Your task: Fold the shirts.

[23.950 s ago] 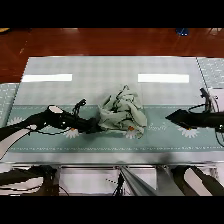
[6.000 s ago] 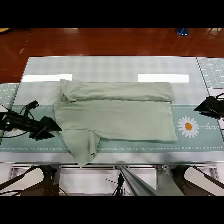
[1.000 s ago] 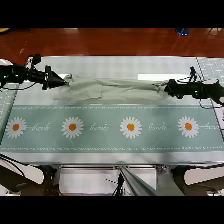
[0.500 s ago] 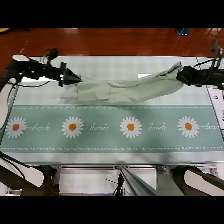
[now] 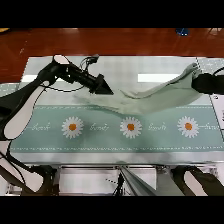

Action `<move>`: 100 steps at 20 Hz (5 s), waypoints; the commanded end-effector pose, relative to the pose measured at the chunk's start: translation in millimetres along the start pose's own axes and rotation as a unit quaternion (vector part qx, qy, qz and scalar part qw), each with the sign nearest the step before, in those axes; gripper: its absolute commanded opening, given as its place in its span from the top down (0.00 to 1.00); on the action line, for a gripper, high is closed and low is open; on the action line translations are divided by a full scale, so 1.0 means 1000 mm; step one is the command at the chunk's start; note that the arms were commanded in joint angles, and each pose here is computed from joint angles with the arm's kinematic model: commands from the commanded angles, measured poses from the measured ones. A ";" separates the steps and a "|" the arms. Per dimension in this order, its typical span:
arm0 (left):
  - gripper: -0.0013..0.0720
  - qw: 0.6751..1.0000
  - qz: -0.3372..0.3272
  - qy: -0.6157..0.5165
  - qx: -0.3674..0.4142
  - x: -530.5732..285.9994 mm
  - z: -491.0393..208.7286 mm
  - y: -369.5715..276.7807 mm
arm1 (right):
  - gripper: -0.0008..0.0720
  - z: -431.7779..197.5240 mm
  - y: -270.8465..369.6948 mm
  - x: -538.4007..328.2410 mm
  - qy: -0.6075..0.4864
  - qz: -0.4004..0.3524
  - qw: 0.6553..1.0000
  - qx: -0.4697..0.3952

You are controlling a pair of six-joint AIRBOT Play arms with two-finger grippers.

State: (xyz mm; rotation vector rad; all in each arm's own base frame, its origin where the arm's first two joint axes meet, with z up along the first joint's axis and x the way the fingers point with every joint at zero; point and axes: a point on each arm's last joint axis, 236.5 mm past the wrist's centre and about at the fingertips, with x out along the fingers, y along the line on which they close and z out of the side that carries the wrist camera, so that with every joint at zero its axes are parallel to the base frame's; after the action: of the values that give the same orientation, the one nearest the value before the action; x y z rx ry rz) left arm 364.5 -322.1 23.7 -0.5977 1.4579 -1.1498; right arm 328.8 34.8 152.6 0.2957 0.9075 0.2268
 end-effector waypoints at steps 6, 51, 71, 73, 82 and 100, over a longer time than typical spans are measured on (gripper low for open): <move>0.95 0.999 0.012 0.036 0.034 0.086 -0.022 -0.038 | 0.96 -0.011 0.021 -0.054 -0.046 -0.012 0.999 0.001; 0.95 0.902 0.226 -0.354 0.098 -0.258 0.033 -0.086 | 0.96 0.030 0.138 0.040 -0.079 0.124 0.989 -0.008; 0.95 0.919 0.228 -0.298 0.118 -0.242 0.010 -0.087 | 0.38 0.033 0.199 0.147 -0.093 0.177 0.979 0.044; 0.95 0.919 0.229 -0.297 0.122 -0.242 0.010 -0.087 | 0.36 0.037 0.144 0.120 -0.081 0.108 0.991 -0.007; 0.52 0.900 0.363 -0.225 0.083 -0.269 -0.025 -0.020 | 0.16 -0.120 -0.126 0.053 0.202 -0.143 0.964 0.100; 0.53 0.894 0.404 -0.191 0.031 -0.256 -0.039 -0.007 | 0.90 -0.119 0.025 0.215 0.049 0.116 0.959 0.255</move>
State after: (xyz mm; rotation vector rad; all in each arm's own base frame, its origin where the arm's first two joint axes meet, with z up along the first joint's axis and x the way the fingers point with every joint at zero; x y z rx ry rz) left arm 388.9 -86.3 140.4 -0.1194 1.1298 -0.3744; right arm 341.4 134.2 -81.1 0.8907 1.0797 0.1798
